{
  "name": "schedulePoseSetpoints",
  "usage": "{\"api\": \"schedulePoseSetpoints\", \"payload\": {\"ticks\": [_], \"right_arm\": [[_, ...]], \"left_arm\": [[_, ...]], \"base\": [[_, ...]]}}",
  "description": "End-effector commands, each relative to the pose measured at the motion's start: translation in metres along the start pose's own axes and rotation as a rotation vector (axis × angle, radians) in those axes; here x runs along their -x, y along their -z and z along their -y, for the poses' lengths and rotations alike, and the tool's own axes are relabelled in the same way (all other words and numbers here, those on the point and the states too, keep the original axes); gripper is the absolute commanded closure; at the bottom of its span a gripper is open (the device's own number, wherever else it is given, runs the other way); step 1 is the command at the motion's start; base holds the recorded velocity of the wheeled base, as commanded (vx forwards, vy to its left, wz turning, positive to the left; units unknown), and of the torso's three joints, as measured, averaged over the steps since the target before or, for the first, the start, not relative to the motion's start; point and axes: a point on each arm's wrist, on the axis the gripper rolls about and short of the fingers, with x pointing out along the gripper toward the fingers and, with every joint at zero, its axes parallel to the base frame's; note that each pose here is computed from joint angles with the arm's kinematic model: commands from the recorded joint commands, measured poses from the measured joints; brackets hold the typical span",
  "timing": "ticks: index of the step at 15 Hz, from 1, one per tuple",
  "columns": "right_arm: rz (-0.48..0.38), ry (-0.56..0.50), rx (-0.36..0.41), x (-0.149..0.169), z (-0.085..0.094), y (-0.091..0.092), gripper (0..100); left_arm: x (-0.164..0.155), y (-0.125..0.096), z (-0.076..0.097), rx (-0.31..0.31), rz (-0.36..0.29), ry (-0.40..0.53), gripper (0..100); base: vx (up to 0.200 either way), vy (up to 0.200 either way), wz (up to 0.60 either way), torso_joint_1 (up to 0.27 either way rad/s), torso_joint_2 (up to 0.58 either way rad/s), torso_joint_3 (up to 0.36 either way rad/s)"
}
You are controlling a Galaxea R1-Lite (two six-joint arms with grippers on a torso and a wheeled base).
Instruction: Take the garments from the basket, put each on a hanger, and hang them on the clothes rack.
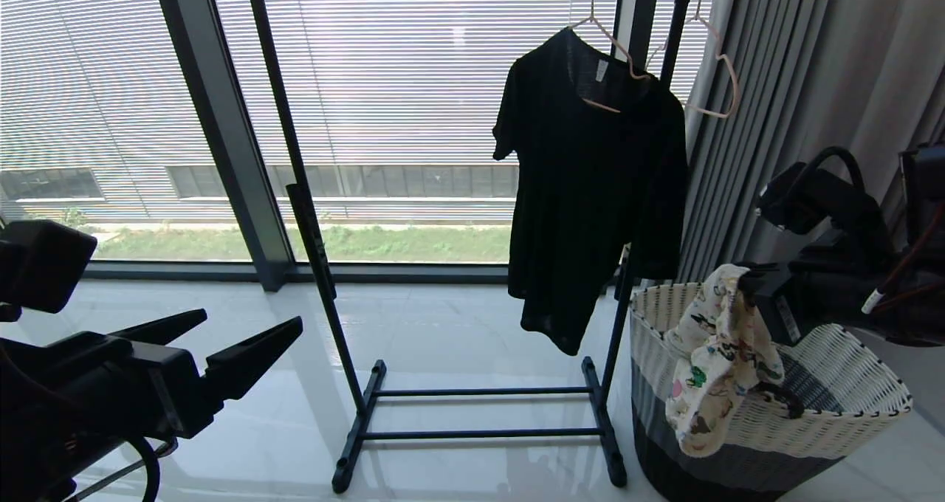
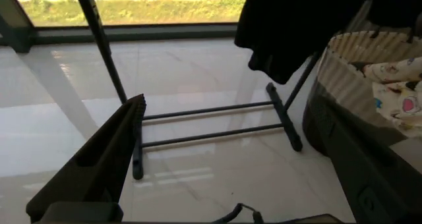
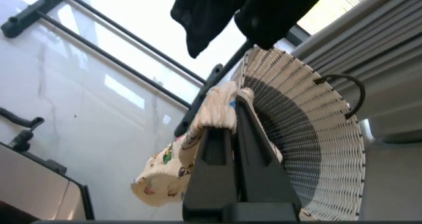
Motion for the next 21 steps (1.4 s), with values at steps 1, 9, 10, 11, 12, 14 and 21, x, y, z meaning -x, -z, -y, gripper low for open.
{"api": "schedulePoseSetpoints", "payload": {"ticks": [1, 9, 10, 11, 12, 14, 21], "right_arm": [[0.051, -0.049, 0.014, -0.006, -0.010, -0.027, 100], [0.121, -0.072, -0.001, -0.012, -0.015, -0.058, 100], [0.123, -0.071, -0.012, -0.011, -0.014, -0.058, 100], [0.129, -0.070, -0.017, -0.010, -0.014, -0.059, 100], [0.133, -0.073, -0.020, -0.009, -0.014, -0.060, 100], [0.140, -0.074, -0.045, -0.008, -0.014, -0.061, 100], [0.174, -0.083, -0.090, 0.008, -0.014, -0.063, 100]], "left_arm": [[-0.027, -0.018, 0.025, 0.003, 0.005, 0.109, 0], [-0.095, -0.005, 0.151, -0.008, -0.159, 0.437, 0], [-0.114, 0.005, 0.167, 0.026, -0.155, 0.452, 0], [-0.135, 0.014, 0.182, 0.073, -0.121, 0.469, 0], [-0.145, 0.021, 0.189, 0.074, -0.120, 0.482, 0], [-0.155, 0.031, 0.200, 0.060, -0.161, 0.539, 0], [-0.233, 0.060, 0.221, 0.067, -0.183, 0.507, 0]], "base": [[0.000, 0.000, 0.00, 0.000, 0.00, 0.000], [0.000, 0.000, 0.00, 0.000, 0.00, 0.000], [0.000, 0.000, 0.00, 0.000, 0.00, 0.000], [0.000, 0.000, 0.00, 0.000, 0.00, 0.000], [0.000, 0.000, 0.00, 0.000, 0.00, 0.000], [0.000, 0.000, 0.00, 0.000, 0.00, 0.000], [0.000, 0.000, 0.00, 0.000, 0.00, 0.000]]}}
